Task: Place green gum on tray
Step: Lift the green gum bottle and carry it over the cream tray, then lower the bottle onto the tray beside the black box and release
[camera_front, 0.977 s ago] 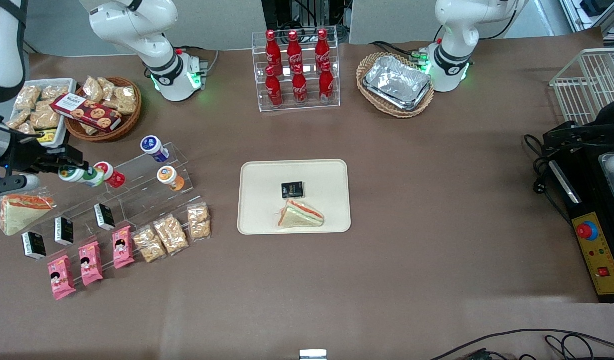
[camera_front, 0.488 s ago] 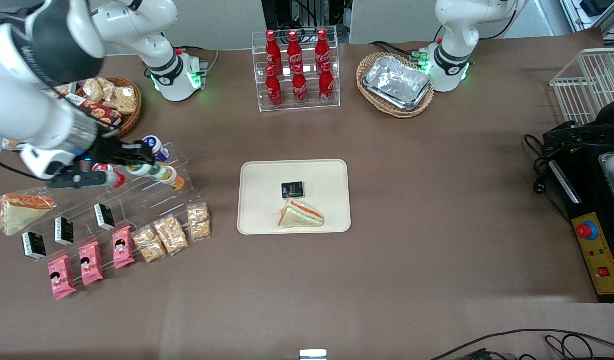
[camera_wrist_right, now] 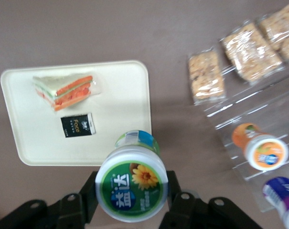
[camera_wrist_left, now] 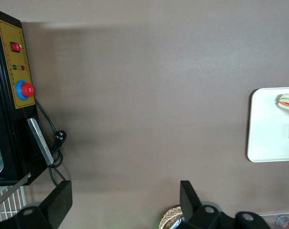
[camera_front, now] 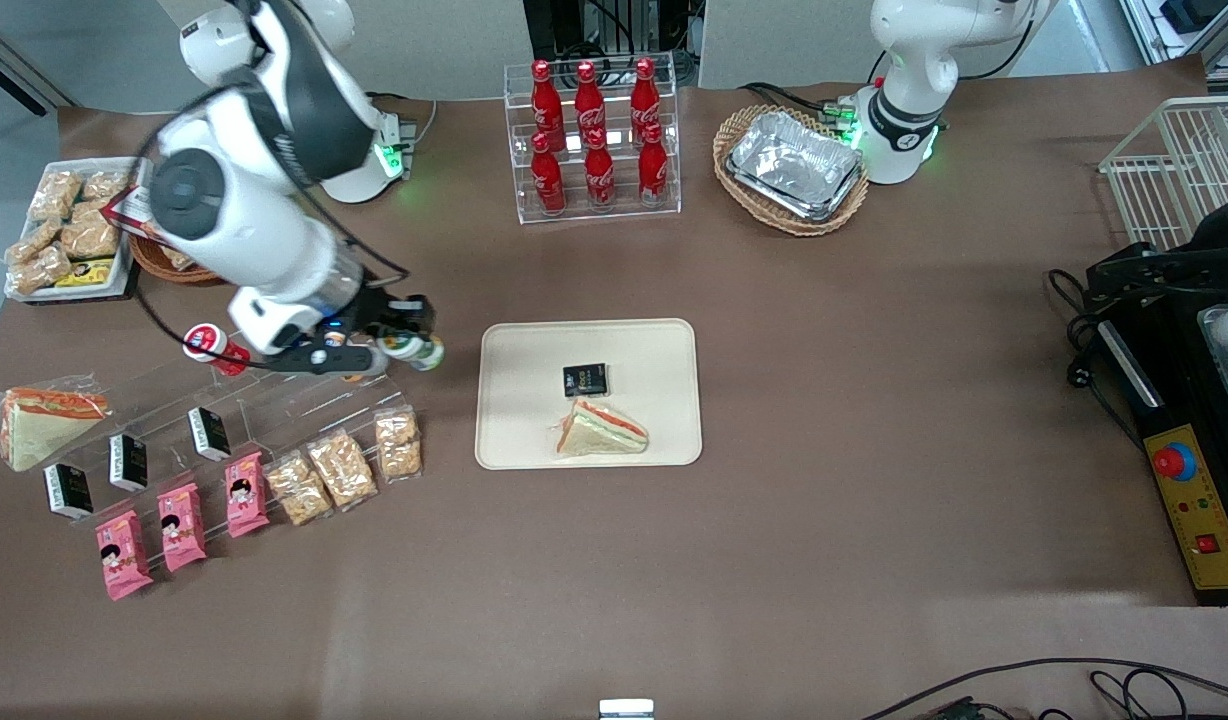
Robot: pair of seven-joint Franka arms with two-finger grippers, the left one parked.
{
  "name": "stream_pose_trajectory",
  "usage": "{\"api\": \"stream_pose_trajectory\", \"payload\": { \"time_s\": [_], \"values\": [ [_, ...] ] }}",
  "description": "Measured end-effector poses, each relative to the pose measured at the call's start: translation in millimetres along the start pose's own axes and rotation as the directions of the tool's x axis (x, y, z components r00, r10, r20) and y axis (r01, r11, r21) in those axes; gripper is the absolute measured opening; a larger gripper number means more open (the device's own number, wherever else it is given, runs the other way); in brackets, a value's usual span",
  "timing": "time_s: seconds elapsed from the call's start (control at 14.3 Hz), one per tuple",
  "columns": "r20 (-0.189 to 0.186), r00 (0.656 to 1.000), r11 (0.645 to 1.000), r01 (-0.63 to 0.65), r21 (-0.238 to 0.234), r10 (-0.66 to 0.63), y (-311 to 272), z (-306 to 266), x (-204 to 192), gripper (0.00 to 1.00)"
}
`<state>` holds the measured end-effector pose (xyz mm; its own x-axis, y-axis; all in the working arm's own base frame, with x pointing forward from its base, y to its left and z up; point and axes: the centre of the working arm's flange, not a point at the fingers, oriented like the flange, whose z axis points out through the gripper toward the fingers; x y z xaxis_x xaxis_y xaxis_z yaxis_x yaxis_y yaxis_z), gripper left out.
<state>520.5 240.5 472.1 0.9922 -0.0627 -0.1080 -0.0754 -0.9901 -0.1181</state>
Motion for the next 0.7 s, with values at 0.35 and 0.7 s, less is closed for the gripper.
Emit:
{"api": "stream_pose_trajectory", "payload": {
  "time_s": [0.35, 0.7],
  "values": [
    [-0.024, 1.000, 1.000, 0.005, -0.010, -0.005, -60.0, 97.8, -29.4, 0.60],
    [-0.043, 0.999, 1.000, 0.020, -0.021, -0.021, -84.9, 176.2, -46.7, 0.60]
  ]
}}
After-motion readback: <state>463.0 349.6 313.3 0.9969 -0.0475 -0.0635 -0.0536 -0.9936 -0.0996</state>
